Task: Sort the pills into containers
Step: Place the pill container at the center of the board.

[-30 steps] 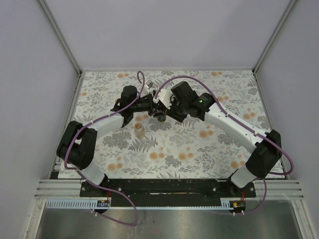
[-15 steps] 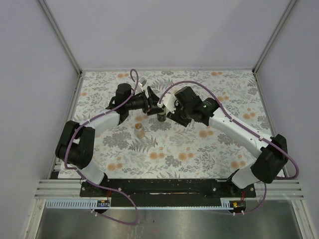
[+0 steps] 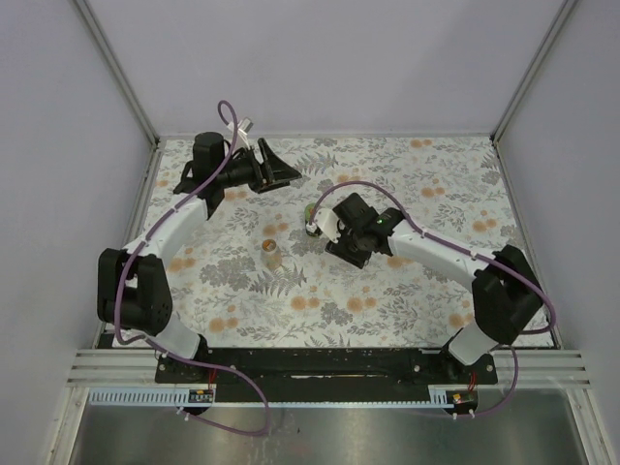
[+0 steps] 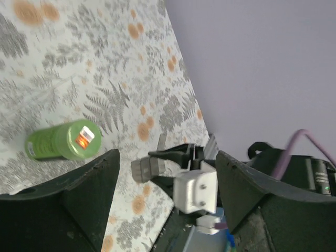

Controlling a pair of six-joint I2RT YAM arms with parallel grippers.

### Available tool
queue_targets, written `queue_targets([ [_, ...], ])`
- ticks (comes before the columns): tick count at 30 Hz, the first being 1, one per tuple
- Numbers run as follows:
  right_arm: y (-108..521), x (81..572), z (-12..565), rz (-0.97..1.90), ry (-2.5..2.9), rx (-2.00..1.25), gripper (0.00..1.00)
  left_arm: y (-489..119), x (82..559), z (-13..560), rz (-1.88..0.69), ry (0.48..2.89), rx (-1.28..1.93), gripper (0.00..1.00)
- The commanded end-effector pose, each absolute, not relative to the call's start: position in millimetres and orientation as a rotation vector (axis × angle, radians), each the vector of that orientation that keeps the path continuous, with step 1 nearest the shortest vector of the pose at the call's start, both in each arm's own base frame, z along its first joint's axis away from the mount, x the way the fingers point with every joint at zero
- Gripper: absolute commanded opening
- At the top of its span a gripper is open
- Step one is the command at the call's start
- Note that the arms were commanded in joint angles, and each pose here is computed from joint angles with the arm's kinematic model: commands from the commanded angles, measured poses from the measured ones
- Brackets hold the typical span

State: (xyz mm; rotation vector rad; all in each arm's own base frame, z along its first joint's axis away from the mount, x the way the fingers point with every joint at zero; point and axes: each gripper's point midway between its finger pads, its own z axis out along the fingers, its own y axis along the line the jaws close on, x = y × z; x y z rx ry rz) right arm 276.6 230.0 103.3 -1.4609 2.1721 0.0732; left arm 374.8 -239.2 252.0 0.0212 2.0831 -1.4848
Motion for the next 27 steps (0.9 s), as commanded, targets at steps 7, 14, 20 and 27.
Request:
queue_targets([
  [7,249,280,61,0.148,2.214,-1.477,0.31,-192,381,280,-1.072,1.985,0.268,0.79],
  [14,248,278,43,0.149,2.257,-1.492,0.34,-177,375,274,-1.059,1.990,0.241,0.79],
  [20,248,278,33,0.139,2.286,-1.499,0.36,-177,368,267,-1.096,2.004,0.231,0.79],
  [27,245,280,29,0.109,2.313,-1.496,0.43,-176,367,254,-1.088,2.018,0.224,0.80],
])
